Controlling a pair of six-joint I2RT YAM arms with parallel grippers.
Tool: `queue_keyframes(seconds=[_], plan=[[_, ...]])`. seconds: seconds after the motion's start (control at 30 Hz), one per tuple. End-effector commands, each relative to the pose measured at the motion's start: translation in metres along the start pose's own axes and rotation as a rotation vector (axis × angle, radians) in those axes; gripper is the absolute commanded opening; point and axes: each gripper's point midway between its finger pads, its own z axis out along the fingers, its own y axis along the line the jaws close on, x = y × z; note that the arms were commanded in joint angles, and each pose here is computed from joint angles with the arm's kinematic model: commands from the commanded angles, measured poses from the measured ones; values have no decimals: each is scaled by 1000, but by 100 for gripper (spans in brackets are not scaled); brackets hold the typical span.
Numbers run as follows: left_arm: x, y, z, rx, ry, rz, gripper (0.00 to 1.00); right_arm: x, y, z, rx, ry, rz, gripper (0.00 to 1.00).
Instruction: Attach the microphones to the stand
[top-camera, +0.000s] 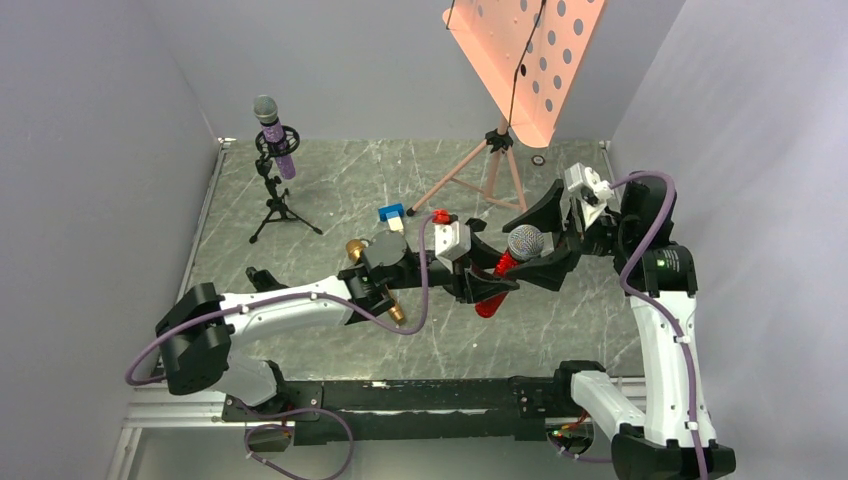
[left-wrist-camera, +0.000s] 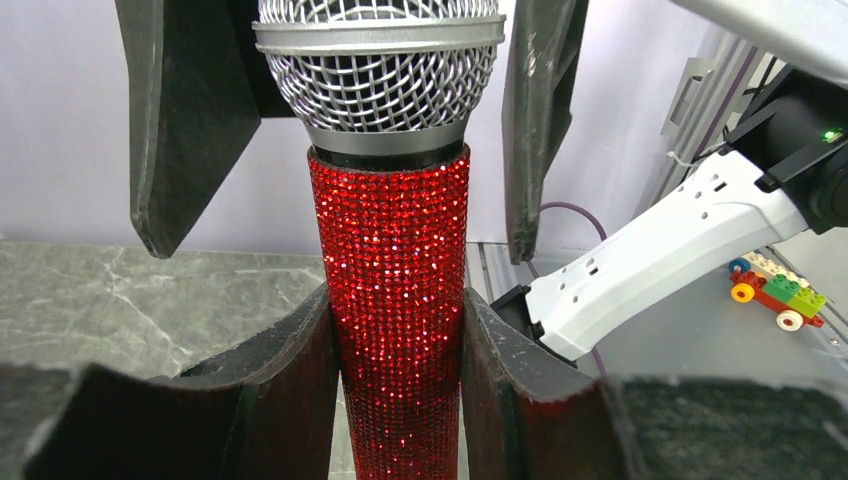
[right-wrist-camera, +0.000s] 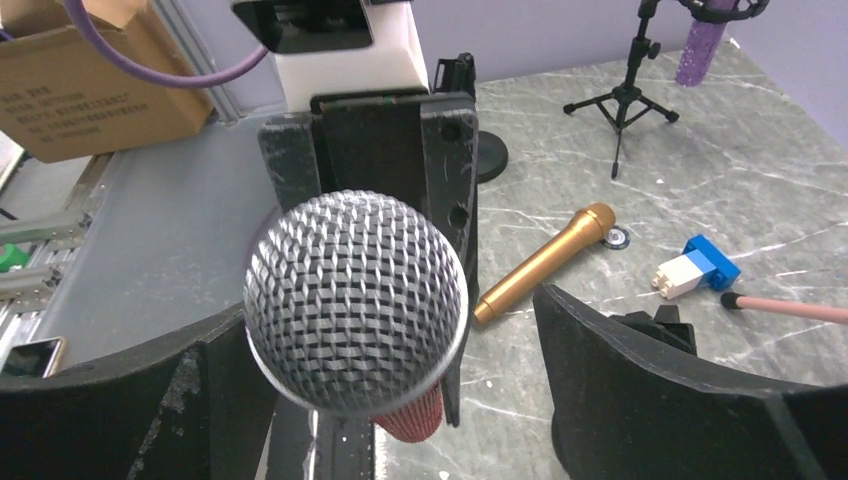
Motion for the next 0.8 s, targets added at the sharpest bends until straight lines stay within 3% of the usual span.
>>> queue_keyframes(seconds=[0.0,0.1,0.17,0.33,0.6,0.77], plan=[[-36,-1,14,12,-110,27,0,-4,1,6,-40,-5,28,87],[-37,0,19,20,-115,33,0,0,0,9,-45,-3,73,78],[-38,1,21,17,-119,37,0,3,0,10,-48,-3,94,78],[-48,0,22,17,-149,50,0,11,1,10,-47,-3,113,89],[-56,-4,19,32,-182,49,0,11,2,9,-49,-7,114,88],[-60,-8,13,33,-190,55,0,12,2,5,-46,-15,128,99]])
